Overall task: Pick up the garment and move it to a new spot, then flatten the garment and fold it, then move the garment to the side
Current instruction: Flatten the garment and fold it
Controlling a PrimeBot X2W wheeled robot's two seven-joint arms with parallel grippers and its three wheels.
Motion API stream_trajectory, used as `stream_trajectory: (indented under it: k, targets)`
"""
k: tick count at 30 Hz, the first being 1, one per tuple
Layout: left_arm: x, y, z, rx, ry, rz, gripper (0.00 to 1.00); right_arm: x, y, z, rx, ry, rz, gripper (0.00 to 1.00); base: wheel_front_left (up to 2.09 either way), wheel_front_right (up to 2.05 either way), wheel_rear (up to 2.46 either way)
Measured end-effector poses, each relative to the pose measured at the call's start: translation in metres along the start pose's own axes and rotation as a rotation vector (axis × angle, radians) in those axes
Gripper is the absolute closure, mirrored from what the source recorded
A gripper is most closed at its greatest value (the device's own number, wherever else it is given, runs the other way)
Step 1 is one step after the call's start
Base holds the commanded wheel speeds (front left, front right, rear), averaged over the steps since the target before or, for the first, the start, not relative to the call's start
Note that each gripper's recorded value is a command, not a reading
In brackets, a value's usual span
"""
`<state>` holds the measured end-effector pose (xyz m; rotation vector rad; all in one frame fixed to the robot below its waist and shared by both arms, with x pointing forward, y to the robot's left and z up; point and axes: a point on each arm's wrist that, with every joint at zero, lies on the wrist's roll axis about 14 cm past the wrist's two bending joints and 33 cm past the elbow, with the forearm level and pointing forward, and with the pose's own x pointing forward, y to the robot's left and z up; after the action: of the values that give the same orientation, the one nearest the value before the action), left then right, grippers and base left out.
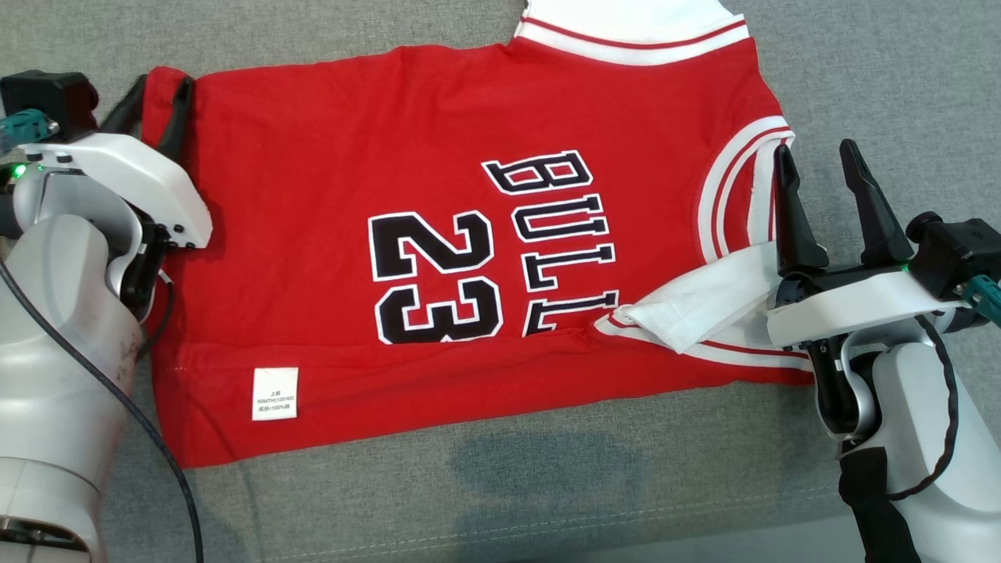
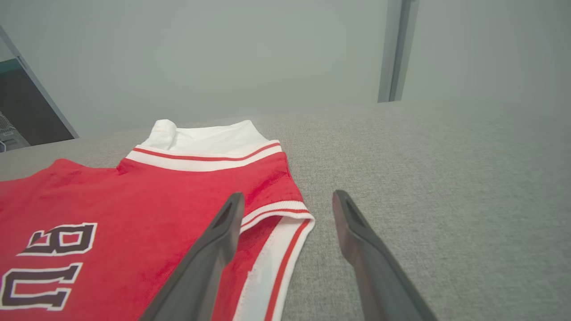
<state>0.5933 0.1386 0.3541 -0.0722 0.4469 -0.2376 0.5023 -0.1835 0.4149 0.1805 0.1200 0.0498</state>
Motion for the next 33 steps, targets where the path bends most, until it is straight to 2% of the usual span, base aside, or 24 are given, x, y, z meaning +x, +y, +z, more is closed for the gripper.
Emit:
stream_trajectory:
  k: [1,2,13,19,24,28,29,33]
  targets:
    - [0.000,-0.002,0.000,0.004,-0.001,-0.005,0.76,0.000,0.000,0.000,0.000,0.000,0.001,0.00,0.00,0.00,0.00]
    - [0.000,-0.004,-0.001,0.005,0.000,-0.011,1.00,0.000,0.001,0.000,0.001,0.000,0.001,0.00,0.00,0.00,0.00]
    - [-0.003,-0.005,0.007,-0.010,-0.061,-0.012,1.00,0.009,0.006,0.002,0.022,-0.008,0.014,0.00,0.00,0.00,0.00]
    - [-0.006,-0.001,0.010,0.000,-0.087,-0.008,1.00,0.055,0.017,0.036,-0.090,-0.076,0.101,0.00,0.00,0.00,0.00]
    - [-0.007,-0.004,0.025,-0.004,-0.146,-0.017,1.00,0.098,0.021,0.059,-0.169,-0.054,0.139,0.00,0.00,0.00,0.00]
    - [-0.008,-0.004,0.033,0.008,-0.177,-0.020,1.00,0.119,0.029,0.058,-0.171,-0.001,0.155,0.00,0.00,0.00,0.00]
    - [-0.008,-0.001,0.035,0.007,-0.193,-0.016,1.00,0.131,0.032,0.051,-0.155,0.055,0.157,0.00,0.00,0.00,0.00]
    - [-0.008,0.000,0.035,0.002,-0.205,-0.015,1.00,0.147,0.031,0.040,-0.143,0.129,0.148,0.00,0.00,0.00,0.00]
